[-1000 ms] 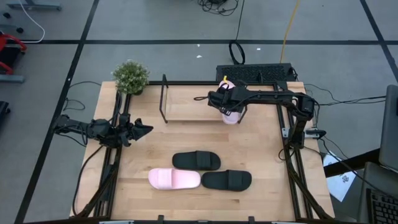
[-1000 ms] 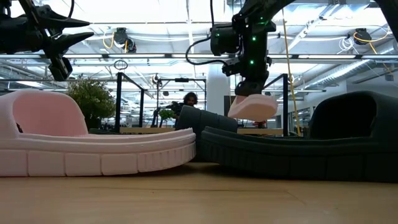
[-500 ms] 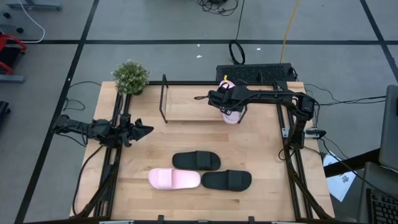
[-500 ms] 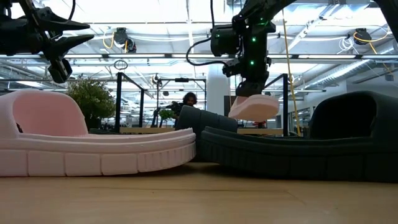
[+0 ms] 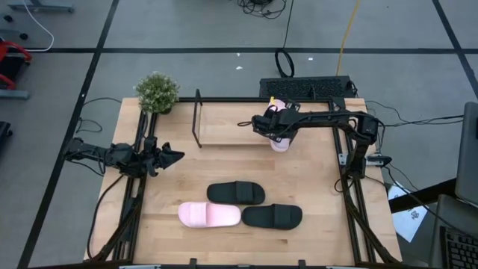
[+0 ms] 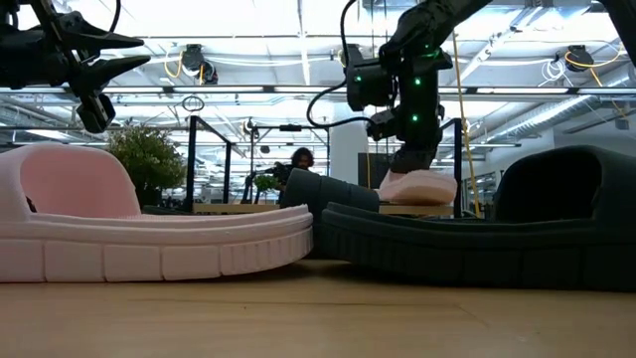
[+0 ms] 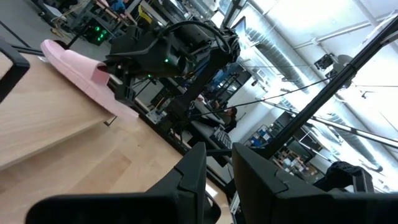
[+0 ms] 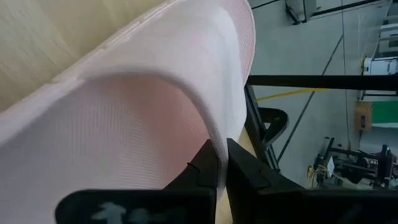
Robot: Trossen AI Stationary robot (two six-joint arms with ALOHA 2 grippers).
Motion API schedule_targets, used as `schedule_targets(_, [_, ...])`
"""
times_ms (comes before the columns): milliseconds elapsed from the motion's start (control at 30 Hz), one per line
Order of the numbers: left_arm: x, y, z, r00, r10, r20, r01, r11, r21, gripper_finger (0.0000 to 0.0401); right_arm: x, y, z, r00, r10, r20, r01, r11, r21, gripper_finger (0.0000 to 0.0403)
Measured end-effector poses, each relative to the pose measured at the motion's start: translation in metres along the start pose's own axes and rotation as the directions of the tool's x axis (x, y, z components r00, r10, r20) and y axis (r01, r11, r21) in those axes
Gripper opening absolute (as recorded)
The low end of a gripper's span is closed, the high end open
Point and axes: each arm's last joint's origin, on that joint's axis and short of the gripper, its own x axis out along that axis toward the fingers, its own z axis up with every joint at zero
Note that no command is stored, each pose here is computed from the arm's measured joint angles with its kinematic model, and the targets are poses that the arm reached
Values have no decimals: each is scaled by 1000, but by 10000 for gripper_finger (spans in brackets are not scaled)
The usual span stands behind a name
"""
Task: Pick and place slides into the shelf
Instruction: Put the top pink slide on the shelf
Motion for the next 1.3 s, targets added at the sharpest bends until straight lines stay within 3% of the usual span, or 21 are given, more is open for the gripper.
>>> schedule_targets(1000, [0, 1, 0, 1000, 20, 13, -21, 1000, 21, 74, 0, 2, 7, 999, 18, 51, -19, 999, 25, 5])
schedule_targets(1300, [0, 1, 0, 1000, 20, 13, -21, 1000, 21, 74, 0, 2, 9, 997, 22, 70, -24, 999, 27, 65])
